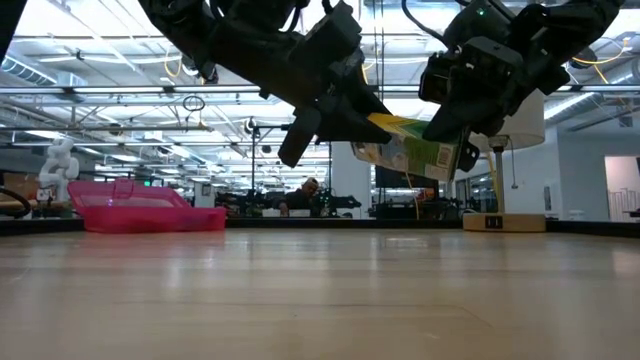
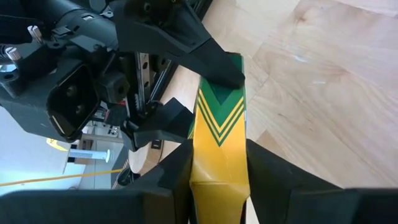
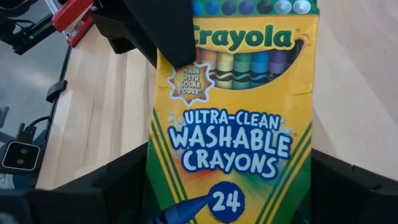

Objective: Pack school essentials
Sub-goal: Put the crayon box into the pink supply box

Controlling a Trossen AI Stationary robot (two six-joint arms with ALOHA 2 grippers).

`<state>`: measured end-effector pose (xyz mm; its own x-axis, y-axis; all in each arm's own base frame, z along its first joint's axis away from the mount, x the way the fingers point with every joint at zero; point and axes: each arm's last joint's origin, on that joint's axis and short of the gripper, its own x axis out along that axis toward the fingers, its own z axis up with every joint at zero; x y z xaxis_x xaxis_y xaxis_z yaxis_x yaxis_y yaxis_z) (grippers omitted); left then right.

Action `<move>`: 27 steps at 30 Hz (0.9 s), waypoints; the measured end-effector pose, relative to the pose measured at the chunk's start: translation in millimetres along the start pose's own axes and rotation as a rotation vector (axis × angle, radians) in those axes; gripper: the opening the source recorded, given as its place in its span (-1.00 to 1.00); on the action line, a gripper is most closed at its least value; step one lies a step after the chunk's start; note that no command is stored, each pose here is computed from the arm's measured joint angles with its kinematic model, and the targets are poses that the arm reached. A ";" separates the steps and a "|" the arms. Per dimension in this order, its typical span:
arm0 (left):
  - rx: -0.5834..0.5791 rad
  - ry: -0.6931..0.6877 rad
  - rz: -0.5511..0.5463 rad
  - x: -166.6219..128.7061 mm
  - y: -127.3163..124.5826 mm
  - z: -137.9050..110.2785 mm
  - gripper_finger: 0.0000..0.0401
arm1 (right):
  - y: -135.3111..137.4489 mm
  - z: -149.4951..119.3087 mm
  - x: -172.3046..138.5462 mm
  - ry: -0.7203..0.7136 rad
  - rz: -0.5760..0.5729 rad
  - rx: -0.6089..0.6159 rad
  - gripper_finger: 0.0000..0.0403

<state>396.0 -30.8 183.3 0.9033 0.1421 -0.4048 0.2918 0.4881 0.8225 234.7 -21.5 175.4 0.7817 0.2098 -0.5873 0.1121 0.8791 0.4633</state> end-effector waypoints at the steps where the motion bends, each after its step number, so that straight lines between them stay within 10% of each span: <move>1: 0.000 0.000 0.000 0.0 -0.1 -0.1 -0.35 | 0.0 0.0 0.0 -0.001 0.000 -0.006 0.67; 27: -0.020 0.167 0.126 -5.3 3.4 2.5 -0.36 | 19.6 19.7 -52.6 -0.310 -0.161 -0.214 0.89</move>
<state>393.0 -32.0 189.2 0.8672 0.3429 -0.3610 0.1719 0.4743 0.8634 207.8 -23.7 228.4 0.9161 -0.0477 -0.3982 0.1434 0.9662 0.2141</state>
